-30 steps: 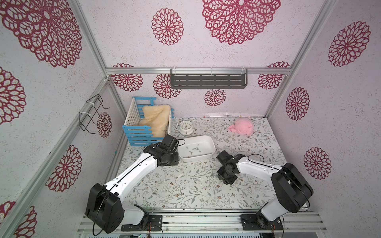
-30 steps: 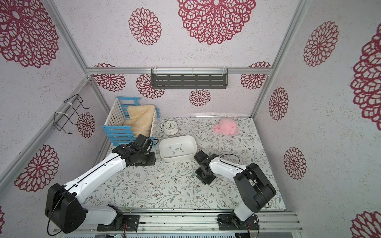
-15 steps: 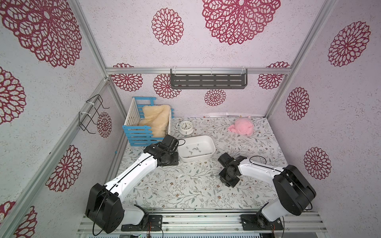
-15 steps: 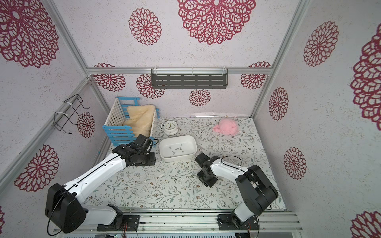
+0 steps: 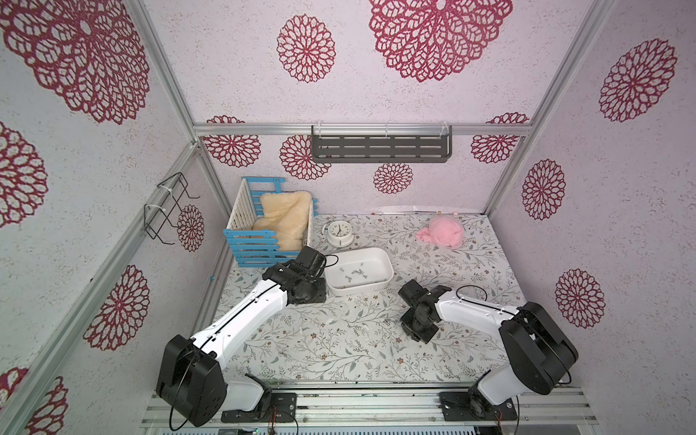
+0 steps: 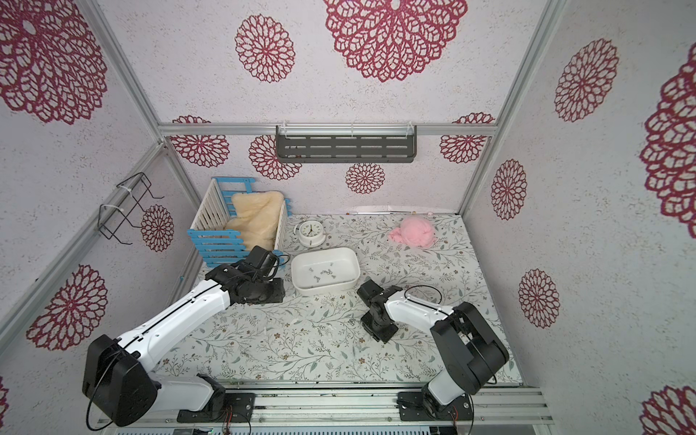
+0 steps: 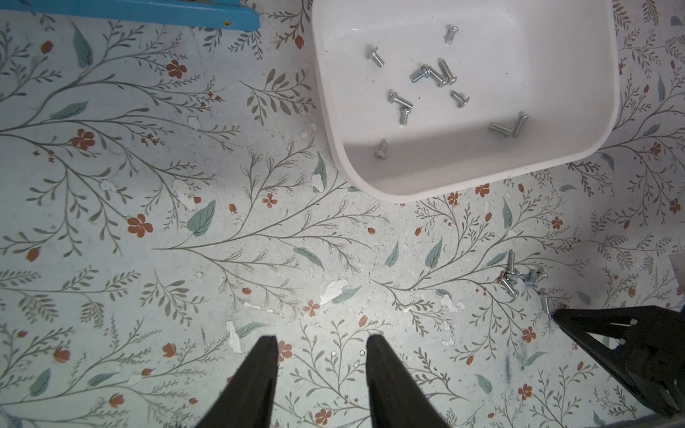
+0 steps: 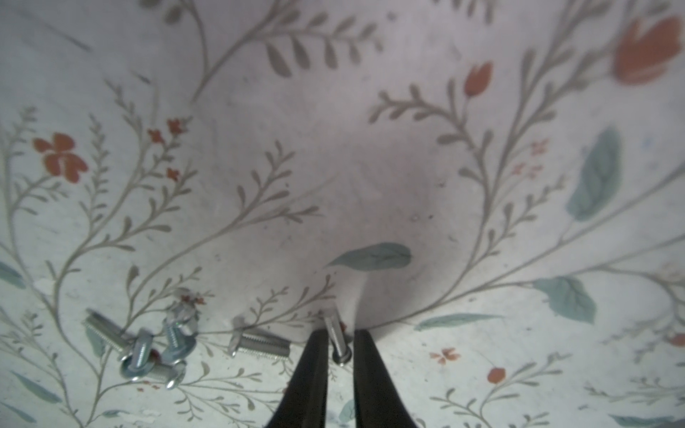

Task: Put the screws on the desktop into the storage box
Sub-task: Pick up the screw from the center of the board.

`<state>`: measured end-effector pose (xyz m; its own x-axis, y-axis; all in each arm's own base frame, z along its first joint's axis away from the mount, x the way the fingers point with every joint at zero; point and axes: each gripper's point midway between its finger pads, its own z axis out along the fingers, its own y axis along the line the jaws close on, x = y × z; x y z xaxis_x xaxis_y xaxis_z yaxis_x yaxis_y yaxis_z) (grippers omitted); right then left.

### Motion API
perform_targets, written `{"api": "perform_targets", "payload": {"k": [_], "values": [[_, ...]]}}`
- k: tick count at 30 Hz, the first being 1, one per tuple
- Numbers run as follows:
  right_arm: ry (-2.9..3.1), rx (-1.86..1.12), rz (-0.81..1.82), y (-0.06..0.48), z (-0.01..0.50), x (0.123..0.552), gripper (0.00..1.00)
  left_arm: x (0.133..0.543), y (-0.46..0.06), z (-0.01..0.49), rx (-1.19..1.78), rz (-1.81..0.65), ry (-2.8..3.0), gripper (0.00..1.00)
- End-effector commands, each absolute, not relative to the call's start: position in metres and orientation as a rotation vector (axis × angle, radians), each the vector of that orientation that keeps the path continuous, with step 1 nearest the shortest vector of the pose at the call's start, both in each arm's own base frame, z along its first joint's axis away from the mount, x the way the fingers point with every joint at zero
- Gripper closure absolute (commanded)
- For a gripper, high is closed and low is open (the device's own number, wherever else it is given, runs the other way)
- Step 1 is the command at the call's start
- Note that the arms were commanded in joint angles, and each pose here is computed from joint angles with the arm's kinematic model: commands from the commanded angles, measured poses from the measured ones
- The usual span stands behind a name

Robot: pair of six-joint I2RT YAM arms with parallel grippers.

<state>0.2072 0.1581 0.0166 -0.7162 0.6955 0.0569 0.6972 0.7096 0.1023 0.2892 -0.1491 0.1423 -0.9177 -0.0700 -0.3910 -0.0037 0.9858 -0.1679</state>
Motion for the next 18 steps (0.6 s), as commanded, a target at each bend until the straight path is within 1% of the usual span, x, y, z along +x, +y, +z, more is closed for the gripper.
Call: {"api": "perform_targets", "payload": {"k": [1,3,18], "values": [[-2.914,-1.177,-0.168,0.153,0.011,0.207,0.87,0.29,-0.147,0.146,-0.071,-0.249,2.709,0.55],[-2.922,-1.165,-0.178,0.154,0.013,0.209,0.9,0.289,-0.147,0.146,-0.072,-0.251,2.708,0.55],[-3.016,-1.076,-0.176,0.156,0.034,0.225,1.0,0.287,-0.147,0.149,-0.087,-0.262,2.702,0.55]]}}
